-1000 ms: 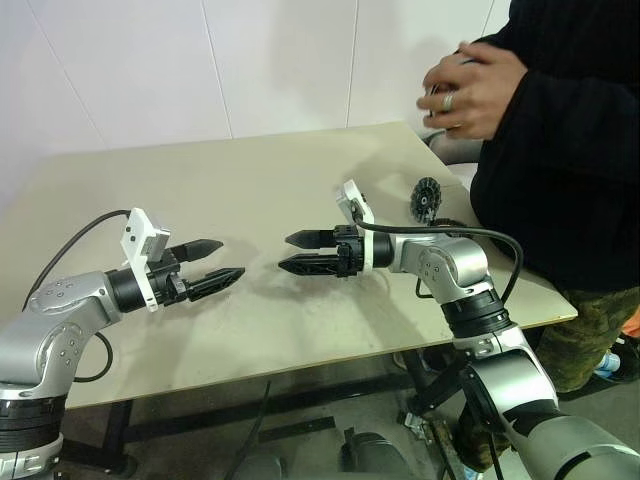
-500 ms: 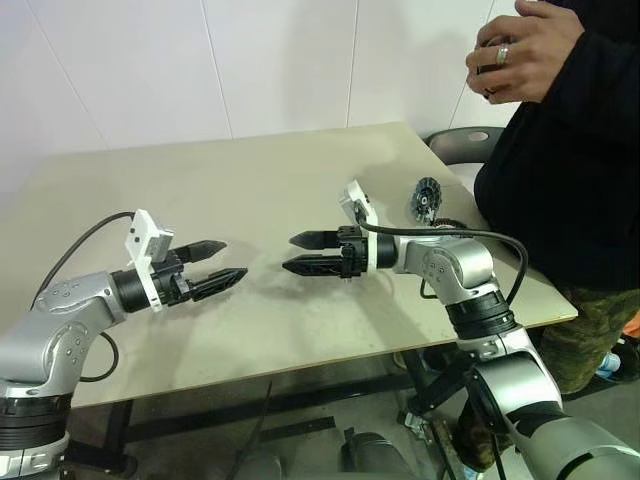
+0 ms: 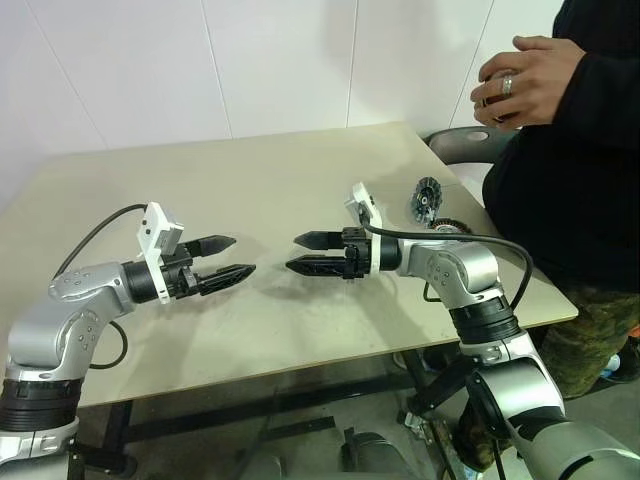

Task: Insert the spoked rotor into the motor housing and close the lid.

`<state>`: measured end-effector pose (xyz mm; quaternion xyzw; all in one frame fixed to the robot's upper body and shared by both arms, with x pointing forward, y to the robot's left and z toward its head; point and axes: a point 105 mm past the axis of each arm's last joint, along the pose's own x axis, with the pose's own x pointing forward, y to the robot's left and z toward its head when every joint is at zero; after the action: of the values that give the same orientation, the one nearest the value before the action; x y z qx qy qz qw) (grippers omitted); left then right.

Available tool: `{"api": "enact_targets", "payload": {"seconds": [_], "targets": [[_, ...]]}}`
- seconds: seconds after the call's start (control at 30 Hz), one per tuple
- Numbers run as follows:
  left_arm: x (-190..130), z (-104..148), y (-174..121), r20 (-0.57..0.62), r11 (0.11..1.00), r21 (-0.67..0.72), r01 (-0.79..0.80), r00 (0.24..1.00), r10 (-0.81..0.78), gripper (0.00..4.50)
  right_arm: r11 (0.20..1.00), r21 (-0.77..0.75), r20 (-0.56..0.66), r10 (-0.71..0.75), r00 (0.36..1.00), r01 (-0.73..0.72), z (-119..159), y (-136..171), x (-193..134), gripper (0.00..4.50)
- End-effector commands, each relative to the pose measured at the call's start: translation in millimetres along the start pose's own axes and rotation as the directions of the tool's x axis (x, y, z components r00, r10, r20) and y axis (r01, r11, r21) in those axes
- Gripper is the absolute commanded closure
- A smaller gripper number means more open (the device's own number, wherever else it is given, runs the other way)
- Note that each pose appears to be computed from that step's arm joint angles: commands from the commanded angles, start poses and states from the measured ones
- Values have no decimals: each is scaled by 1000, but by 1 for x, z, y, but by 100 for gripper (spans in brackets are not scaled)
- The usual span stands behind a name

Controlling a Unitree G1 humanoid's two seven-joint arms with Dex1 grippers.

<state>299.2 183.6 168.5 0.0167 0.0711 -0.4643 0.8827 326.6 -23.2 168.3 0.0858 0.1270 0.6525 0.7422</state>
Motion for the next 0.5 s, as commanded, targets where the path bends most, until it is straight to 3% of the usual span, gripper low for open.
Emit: {"api": "enact_targets", "payload": {"seconds": [0.03, 0.5], "targets": [[-2, 13, 3, 36, 1000, 31, -6, 999, 5, 40, 999, -53, 27, 6, 1000, -5, 14, 4, 0, 48], [-6, 8, -1, 53, 999, 8, -39, 998, 38, 40, 999, -43, 7, 11, 1000, -10, 12, 1, 3, 48]]}}
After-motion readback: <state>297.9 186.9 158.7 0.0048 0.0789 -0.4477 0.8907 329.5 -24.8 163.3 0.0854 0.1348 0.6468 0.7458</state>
